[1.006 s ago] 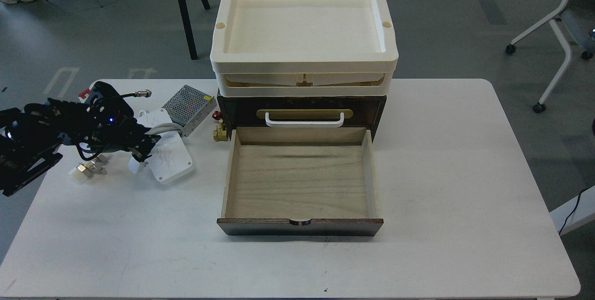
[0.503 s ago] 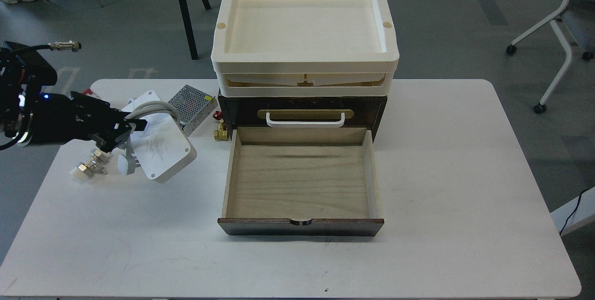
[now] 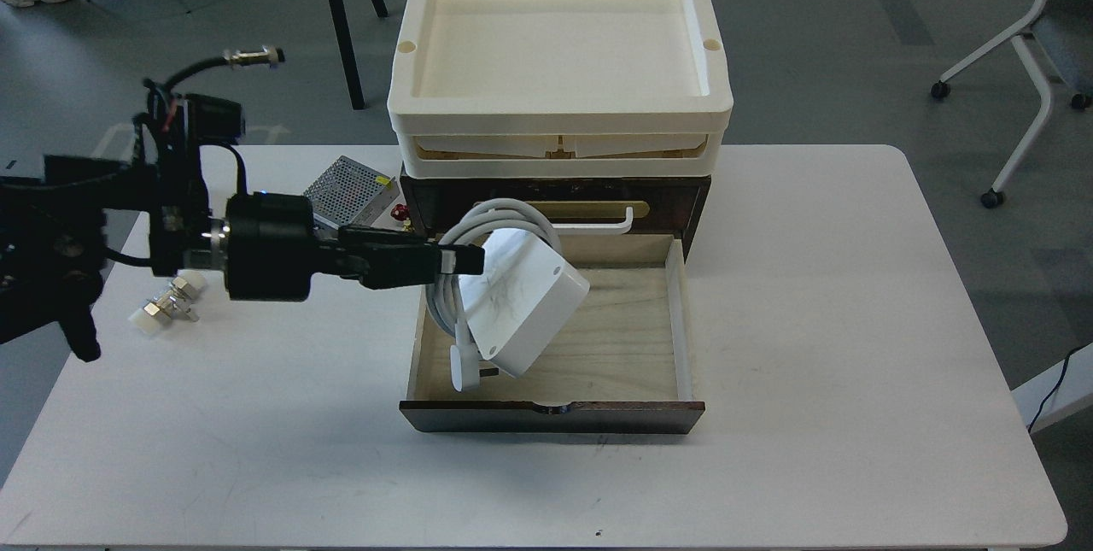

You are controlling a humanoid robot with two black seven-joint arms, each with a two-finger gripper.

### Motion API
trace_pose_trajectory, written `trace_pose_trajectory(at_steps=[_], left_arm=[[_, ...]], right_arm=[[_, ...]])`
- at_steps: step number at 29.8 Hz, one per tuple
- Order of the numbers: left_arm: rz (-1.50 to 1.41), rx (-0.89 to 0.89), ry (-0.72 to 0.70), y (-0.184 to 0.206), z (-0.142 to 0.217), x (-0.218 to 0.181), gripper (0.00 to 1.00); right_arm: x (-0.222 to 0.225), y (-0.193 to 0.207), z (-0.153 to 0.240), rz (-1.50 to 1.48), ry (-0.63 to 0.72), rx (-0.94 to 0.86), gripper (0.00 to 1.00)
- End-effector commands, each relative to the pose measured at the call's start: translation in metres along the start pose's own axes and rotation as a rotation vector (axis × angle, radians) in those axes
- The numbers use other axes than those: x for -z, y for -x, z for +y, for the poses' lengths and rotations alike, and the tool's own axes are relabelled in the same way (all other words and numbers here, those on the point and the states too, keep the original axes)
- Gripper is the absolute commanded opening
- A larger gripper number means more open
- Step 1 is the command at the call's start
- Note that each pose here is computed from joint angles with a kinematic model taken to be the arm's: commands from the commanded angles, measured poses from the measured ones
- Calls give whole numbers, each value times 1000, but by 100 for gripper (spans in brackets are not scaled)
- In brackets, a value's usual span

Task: Put charging cable into cabinet
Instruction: 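Lift the charger and carry it over the open wooden drawer, then lower the charger into the drawer and open the left gripper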

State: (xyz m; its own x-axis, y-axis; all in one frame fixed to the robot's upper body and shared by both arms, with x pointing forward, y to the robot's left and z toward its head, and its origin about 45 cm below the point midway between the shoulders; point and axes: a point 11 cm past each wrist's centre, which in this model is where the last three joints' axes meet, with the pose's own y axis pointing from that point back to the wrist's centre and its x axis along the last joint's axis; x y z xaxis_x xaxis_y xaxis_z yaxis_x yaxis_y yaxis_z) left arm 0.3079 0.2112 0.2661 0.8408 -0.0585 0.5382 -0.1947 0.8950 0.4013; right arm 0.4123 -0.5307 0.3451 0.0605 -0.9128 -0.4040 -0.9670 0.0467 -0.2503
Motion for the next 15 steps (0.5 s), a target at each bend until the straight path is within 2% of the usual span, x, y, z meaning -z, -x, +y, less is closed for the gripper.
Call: trace_pose_trajectory(at_steps=[1, 5, 12, 15], left_arm=[[90, 5, -8, 15, -29, 31, 0], [121, -3, -8, 15, -46, 42, 0], [164, -48, -112, 13, -59, 86, 0], [153, -59, -106, 13, -70, 86, 0]], right_arm=[[0, 0, 0, 0, -1, 0, 100], [0, 0, 0, -1, -1, 1, 100], [1, 0, 0, 0, -3, -1, 100], [2, -1, 0, 2, -4, -3, 100]])
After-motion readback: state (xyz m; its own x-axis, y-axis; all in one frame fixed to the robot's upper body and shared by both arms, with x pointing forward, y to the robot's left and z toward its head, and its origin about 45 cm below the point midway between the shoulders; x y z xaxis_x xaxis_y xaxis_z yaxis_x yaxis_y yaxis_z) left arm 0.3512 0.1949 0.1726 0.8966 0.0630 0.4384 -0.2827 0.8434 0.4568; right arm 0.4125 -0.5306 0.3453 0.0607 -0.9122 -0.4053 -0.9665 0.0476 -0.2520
